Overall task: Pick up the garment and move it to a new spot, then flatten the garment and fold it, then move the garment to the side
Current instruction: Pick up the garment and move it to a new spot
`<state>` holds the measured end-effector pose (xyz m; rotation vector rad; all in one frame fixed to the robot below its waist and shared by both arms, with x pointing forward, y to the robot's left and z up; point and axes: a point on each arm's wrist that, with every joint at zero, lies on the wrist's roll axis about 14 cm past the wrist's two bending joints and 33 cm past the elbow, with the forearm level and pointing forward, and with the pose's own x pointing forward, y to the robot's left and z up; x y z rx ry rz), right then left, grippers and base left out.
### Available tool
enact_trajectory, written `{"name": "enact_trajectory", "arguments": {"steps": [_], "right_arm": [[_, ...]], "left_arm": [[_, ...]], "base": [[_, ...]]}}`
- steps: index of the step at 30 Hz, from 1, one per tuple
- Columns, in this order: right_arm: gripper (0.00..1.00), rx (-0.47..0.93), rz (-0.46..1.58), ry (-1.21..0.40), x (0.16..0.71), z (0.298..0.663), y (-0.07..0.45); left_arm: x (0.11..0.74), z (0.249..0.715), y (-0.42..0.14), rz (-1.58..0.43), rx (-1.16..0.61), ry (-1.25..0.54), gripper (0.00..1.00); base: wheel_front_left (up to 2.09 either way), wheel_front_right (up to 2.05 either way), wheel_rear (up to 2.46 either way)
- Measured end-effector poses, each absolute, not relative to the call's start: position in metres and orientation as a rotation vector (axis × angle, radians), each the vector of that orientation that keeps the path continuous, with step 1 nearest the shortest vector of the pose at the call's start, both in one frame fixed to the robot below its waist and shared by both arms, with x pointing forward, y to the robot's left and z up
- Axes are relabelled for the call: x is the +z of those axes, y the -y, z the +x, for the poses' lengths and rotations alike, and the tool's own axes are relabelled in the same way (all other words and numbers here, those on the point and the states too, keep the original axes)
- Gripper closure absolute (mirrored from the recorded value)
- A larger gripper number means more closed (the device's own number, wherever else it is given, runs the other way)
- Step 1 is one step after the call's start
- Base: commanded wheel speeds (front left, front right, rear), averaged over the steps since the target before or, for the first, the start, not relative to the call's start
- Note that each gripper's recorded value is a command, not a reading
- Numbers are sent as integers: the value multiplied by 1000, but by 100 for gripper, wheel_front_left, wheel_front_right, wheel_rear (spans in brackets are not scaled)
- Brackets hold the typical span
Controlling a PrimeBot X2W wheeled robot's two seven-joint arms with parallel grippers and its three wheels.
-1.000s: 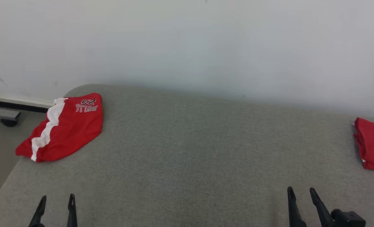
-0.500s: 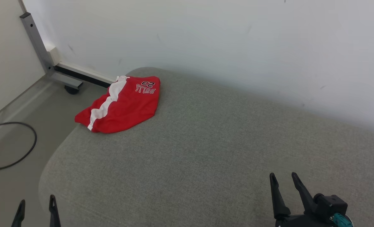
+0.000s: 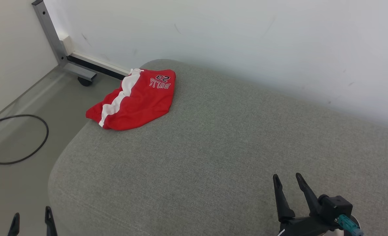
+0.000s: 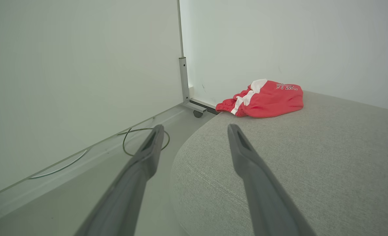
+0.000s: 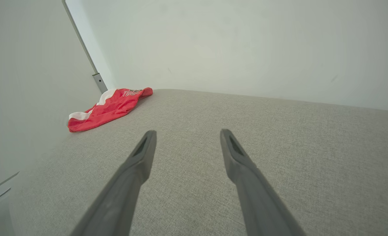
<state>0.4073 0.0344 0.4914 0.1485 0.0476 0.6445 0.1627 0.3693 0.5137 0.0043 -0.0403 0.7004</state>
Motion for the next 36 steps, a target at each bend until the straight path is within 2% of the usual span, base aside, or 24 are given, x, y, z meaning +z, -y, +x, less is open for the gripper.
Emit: {"name": "enact_trajectory", "arguments": {"steps": [11,20,28,36], "right_arm": [[0,588,147,-39,491,405,-13],[0,527,99,57,524,414,12],[0,423,70,153,557,433,49],[0,294,40,150,552,453,97]], "left_arm": [[537,185,-381,0,659,99,0],[617,238,-418,34,598,293,0],[681,307,-445,43,541,393,0],[663,415,-455,33,461,257,0]], "base": [[0,0,0],[0,0,0],[0,0,0],[0,0,0]]}}
